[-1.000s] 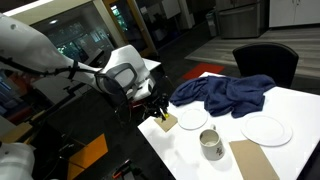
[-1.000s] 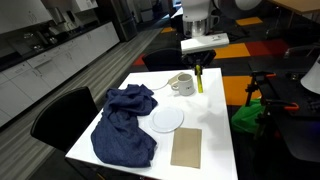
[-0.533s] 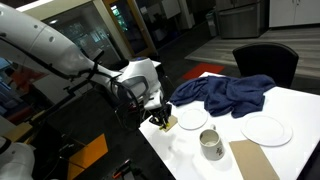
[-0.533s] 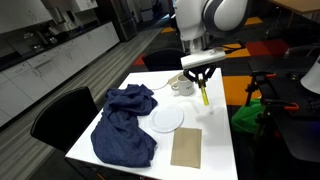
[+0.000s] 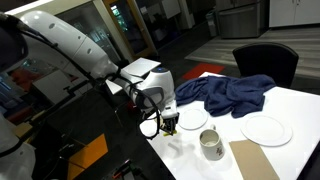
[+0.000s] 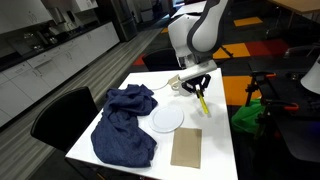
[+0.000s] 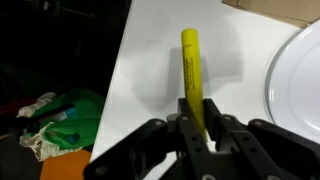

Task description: Remove the marker from the mug cup and place it on the table

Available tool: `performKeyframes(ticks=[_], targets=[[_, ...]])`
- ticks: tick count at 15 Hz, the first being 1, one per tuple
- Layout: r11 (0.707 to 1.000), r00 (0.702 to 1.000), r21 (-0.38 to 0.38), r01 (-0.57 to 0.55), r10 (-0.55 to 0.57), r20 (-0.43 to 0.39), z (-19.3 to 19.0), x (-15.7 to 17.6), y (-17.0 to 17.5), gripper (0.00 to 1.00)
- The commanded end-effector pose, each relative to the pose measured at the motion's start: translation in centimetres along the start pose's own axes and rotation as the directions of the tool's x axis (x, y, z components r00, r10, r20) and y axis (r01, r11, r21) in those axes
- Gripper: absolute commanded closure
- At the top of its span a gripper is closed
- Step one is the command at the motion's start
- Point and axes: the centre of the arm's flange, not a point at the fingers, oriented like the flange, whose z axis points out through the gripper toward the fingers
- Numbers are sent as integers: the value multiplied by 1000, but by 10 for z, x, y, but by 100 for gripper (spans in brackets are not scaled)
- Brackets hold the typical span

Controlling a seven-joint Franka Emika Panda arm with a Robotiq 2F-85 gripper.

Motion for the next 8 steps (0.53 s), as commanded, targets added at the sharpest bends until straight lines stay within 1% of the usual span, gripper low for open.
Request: performKeyframes(ticks=[1,8], targets=[[996,996,-46,78,-75,53,20,17,-18,95],[966,976,-146,215,-205,78,61,24,-38,95]])
